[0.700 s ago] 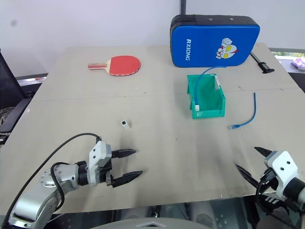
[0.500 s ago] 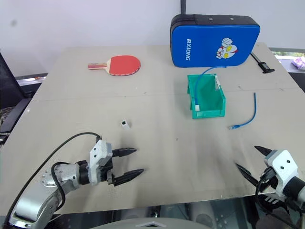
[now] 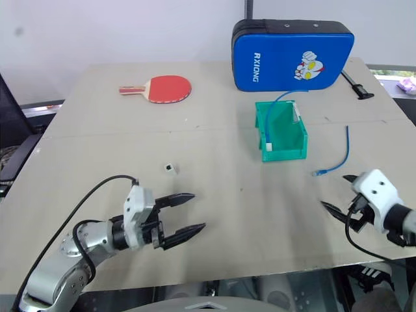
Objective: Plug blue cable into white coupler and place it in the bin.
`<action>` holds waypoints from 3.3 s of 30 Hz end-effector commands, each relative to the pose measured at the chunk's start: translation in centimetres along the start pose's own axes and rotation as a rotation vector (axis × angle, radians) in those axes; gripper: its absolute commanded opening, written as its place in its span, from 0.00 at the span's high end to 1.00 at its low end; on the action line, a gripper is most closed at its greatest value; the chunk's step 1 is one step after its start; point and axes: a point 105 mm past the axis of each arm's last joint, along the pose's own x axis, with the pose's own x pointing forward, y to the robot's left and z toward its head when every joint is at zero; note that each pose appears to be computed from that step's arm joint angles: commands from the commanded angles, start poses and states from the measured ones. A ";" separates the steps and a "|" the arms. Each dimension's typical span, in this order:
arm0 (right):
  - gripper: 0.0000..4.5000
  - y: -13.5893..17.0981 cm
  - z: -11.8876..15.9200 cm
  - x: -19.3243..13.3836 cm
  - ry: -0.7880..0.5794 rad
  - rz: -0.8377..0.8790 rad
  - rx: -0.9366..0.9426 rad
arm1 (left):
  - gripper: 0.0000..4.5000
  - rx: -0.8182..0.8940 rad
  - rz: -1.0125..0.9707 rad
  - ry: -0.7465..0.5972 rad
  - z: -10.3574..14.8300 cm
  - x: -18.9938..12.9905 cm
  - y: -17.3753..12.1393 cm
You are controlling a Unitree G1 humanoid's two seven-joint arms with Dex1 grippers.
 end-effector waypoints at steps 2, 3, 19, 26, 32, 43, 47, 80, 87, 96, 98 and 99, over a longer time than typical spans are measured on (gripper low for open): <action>0.00 -2.2 1.0 1.0 0.035 0.097 -0.168 | 0.01 0.073 -0.094 -0.006 0.5 -0.8 -1.4; 0.00 -2.6 1.0 1.2 0.050 0.116 -0.192 | 0.01 0.077 -0.095 -0.010 0.6 -0.8 -1.5; 0.00 -6.9 0.6 6.2 0.206 0.313 -0.330 | 0.01 0.079 -0.068 -0.015 1.7 1.1 -3.9; 0.43 -6.4 -0.3 8.6 0.288 0.423 -0.291 | 0.00 0.074 -0.036 -0.006 1.1 0.8 -3.4; 0.99 -3.7 3.0 8.2 0.168 0.566 -0.189 | 0.00 0.076 0.015 -0.010 0.9 0.5 -2.6; 0.99 8.4 10.6 12.6 -0.007 0.646 -0.309 | 0.00 0.104 0.069 0.055 0.6 1.1 2.2; 0.99 10.1 10.6 14.3 -0.042 0.643 -0.340 | 0.00 0.146 0.040 0.104 0.7 1.9 5.3; 0.04 11.4 7.7 -2.3 -0.354 0.160 -0.024 | 0.28 0.313 -0.282 0.395 -2.3 10.5 7.0; 0.04 11.9 7.6 -1.7 -0.344 0.142 0.019 | 1.00 0.331 -0.336 0.382 -2.9 11.0 6.7; 0.04 13.7 8.2 1.2 -0.412 0.202 0.537 | 1.00 -0.180 -0.553 0.010 4.1 8.6 3.4; 0.04 14.0 9.1 1.3 -0.469 0.253 0.646 | 1.00 -0.314 -0.619 -0.004 5.6 7.4 2.8; 0.04 14.2 9.6 1.3 -0.496 0.283 0.694 | 1.00 -0.359 -0.639 -0.008 6.1 6.9 2.6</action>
